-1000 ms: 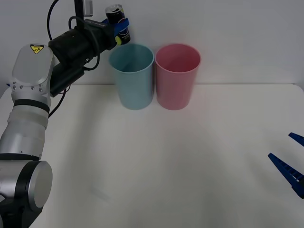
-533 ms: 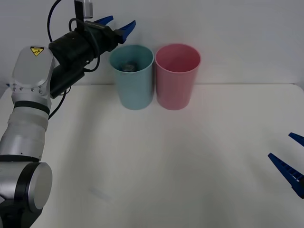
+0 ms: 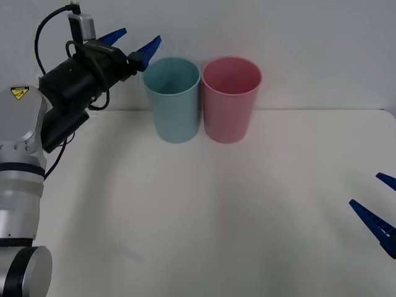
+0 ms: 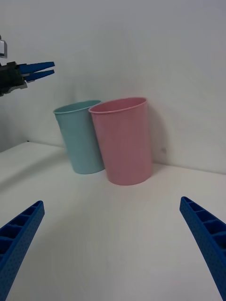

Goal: Grasp the object on the table and drop it into the matching bin: aluminum can to the light blue bin, PET bottle to the pink bin.

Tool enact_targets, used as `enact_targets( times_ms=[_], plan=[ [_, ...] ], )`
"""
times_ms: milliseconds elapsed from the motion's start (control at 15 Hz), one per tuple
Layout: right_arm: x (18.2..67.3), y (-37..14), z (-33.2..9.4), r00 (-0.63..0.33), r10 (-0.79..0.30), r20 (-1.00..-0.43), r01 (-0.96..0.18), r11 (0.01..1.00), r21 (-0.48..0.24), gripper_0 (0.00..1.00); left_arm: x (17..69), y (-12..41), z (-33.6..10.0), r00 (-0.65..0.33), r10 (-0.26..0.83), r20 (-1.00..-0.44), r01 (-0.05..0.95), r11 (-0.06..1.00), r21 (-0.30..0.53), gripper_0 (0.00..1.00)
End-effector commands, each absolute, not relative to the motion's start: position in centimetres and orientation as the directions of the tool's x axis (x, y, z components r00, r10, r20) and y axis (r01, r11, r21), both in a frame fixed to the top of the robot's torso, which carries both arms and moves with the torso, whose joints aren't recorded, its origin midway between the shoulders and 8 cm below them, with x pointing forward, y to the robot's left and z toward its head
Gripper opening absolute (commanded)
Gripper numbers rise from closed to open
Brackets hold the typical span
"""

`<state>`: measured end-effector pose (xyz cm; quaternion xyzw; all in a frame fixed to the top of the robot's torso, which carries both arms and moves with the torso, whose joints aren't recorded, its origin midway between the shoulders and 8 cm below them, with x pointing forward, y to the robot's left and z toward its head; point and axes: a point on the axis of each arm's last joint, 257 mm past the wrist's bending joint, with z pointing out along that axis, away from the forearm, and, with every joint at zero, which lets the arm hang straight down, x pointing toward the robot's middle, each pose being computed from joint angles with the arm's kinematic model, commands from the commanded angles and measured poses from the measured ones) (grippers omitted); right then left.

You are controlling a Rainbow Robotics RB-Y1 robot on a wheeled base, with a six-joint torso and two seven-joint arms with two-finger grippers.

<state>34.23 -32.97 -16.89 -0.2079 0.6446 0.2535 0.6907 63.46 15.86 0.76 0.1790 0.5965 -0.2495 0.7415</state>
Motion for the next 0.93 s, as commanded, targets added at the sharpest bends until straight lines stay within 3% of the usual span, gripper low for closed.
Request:
enact_targets(
  times_ms=[67,533,933],
  plan=[
    [34.2,-33.0,-16.9,0.041,0.082,-0.996,-0.618,0.785,0.039,1.0,61.0,18.2,0.2,0.19,-0.169,-0.967,0.564,0.825,-0.034,1.0],
    [34.2,-33.0,-16.9,0.041,0.082,-0.996,-0.618,0.785,0.039,1.0,53.2,25.4,-2.1,0.21,-0.149,-0.966,0.547,0.837,-0.01,1.0],
    [34.2,-33.0,-16.9,0.041,0.082,-0.996,-0.618,0.785,0.039,1.0,46.6,32.2,-5.3,0.203,-0.056,-0.978,0.512,0.857,0.057,1.0]
  ],
)
